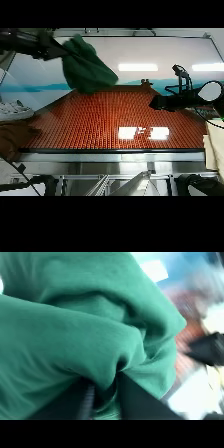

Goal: Fold the shirts.

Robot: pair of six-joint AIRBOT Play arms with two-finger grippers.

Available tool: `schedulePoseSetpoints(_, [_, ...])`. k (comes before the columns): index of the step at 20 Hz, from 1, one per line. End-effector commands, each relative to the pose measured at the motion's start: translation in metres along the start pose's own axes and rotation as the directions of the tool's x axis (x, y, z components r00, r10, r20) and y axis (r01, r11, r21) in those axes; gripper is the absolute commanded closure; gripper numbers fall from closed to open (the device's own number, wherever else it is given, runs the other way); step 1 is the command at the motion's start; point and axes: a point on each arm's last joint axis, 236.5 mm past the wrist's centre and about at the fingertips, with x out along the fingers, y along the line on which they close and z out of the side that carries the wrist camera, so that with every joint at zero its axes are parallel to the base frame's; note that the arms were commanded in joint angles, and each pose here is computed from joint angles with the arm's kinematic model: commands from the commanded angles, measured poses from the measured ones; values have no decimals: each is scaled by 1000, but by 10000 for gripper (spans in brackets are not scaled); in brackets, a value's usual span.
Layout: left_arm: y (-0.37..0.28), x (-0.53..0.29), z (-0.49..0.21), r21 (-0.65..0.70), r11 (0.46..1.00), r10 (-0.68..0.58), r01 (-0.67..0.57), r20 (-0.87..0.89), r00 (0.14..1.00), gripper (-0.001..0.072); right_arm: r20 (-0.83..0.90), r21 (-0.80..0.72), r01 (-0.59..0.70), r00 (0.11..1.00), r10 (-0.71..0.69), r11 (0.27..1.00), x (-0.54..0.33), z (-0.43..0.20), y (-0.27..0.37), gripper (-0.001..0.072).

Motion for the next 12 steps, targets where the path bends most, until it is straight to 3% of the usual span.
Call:
schedulePoseSetpoints(1, [-11,47,-54,32,999,27,-21,-180,983,90,-45,-3,3,999,-4,1000,0,-11,-1,207])
schedulePoseSetpoints(2, [4,56,-65,47,996,89,-80,-209,974,-13,-66,-4,4,998,-5,1000,0,-16,-1,207])
schedulePoseSetpoints(7, [66,61,-99,53,966,258,-254,-297,919,-13,-117,-34,7,993,-11,999,-1,-28,-3,206])
schedulePoseSetpoints(12, [154,69,-105,-108,922,347,-372,-195,917,-13,-81,-122,-115,991,106,986,24,-11,17,208])
